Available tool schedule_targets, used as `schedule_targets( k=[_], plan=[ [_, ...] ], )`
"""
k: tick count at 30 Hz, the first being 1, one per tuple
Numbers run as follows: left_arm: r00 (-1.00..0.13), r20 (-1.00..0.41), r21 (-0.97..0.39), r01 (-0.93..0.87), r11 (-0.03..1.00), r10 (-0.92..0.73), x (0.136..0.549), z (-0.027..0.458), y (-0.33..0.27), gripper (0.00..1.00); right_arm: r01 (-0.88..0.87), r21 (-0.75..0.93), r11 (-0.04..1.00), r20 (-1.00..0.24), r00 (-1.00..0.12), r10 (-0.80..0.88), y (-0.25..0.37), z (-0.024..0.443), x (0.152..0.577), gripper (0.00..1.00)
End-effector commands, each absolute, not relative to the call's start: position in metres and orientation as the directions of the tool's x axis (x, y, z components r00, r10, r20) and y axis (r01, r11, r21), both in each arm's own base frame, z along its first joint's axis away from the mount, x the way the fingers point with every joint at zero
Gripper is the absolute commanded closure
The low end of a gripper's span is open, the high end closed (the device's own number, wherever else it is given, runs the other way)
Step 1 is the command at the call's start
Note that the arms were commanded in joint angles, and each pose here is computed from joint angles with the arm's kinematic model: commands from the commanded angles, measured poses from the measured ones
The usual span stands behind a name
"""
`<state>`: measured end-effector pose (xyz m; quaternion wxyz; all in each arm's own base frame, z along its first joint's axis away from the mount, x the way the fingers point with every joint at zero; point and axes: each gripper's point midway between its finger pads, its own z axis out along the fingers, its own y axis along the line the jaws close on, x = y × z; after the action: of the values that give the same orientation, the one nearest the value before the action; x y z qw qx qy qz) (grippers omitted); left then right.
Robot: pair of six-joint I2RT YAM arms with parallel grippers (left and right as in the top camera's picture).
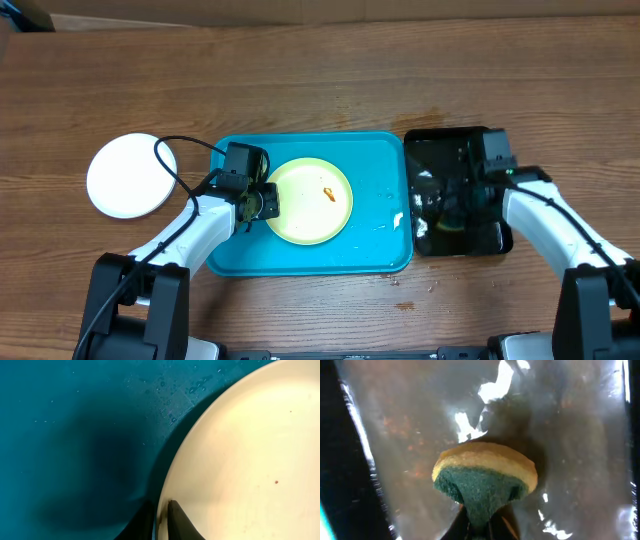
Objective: Clean dirty plates on tray and stack at the side
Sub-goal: 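Grasp the green sponge in the black tray with the right gripper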
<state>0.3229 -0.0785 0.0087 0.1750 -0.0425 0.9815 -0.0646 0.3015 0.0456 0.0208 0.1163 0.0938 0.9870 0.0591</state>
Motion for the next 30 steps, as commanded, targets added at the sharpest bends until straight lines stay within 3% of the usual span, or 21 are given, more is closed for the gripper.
schedule_targets(
  k=[1,2,4,9,16,17,19,21,22,23,24,26,30],
  plan=[
    [-0.939,-0.329,-0.133,-0.062,0.989,-0.103,0.321,0.005,-0.078,0.87,0.165,0.141,0.976,-0.238,-0.951,0.195,0.045,0.015,0.301,0.66],
    [-0.939,-0.328,-0.133,-0.062,0.989,-0.103,0.321,0.005,-0.077,0.87,0.165,0.142,0.976,-0.242,-0.950,0.196,0.045,0.014,0.301,0.51],
    [-0.940,-0.325,-0.132,-0.063,0.989,-0.103,0.320,0.005,-0.077,0.86,0.163,0.146,0.976,-0.255,-0.947,0.196,0.045,0.013,0.303,0.40],
    [-0.942,-0.319,-0.129,-0.064,0.990,-0.102,0.319,0.004,-0.077,0.86,0.155,0.160,0.975,-0.304,-0.932,0.198,0.046,0.011,0.312,0.36],
    [-0.943,-0.317,-0.127,-0.061,0.990,-0.098,0.318,0.004,-0.077,0.86,0.165,0.132,0.977,-0.332,-0.922,0.200,0.040,0.003,0.311,0.52],
    [-0.944,-0.316,-0.127,-0.061,0.990,-0.098,0.318,0.004,-0.077,0.86,0.165,0.131,0.978,-0.336,-0.921,0.200,0.039,0.004,0.312,0.58],
    [-0.944,-0.315,-0.127,-0.061,0.990,-0.098,0.318,0.004,-0.077,0.86,0.167,0.127,0.978,-0.340,-0.919,0.201,0.038,0.004,0.313,0.96],
    [-0.945,-0.313,-0.126,-0.061,0.990,-0.098,0.317,0.003,-0.076,0.86,0.166,0.129,0.978,-0.346,-0.917,0.201,0.039,0.004,0.314,0.96],
    [-0.945,-0.313,-0.126,-0.061,0.990,-0.098,0.317,0.003,-0.076,0.86,0.166,0.130,0.978,-0.347,-0.916,0.201,0.039,0.005,0.314,0.89],
    [-0.945,-0.312,-0.126,-0.061,0.990,-0.098,0.317,0.003,-0.076,0.86,0.165,0.131,0.978,-0.349,-0.915,0.202,0.039,0.005,0.315,0.59],
    [-0.946,-0.310,-0.125,-0.061,0.990,-0.098,0.316,0.003,-0.076,0.86,0.165,0.132,0.977,-0.352,-0.914,0.202,0.039,0.005,0.316,0.38],
    [-0.946,-0.309,-0.125,-0.062,0.990,-0.098,0.316,0.003,-0.076,0.85,0.164,0.134,0.977,-0.359,-0.911,0.202,0.039,0.006,0.318,0.32],
    [-0.946,-0.310,-0.125,-0.062,0.990,-0.098,0.316,0.003,-0.076,0.85,0.165,0.131,0.978,-0.378,-0.903,0.203,0.038,0.008,0.322,0.34]
  ],
)
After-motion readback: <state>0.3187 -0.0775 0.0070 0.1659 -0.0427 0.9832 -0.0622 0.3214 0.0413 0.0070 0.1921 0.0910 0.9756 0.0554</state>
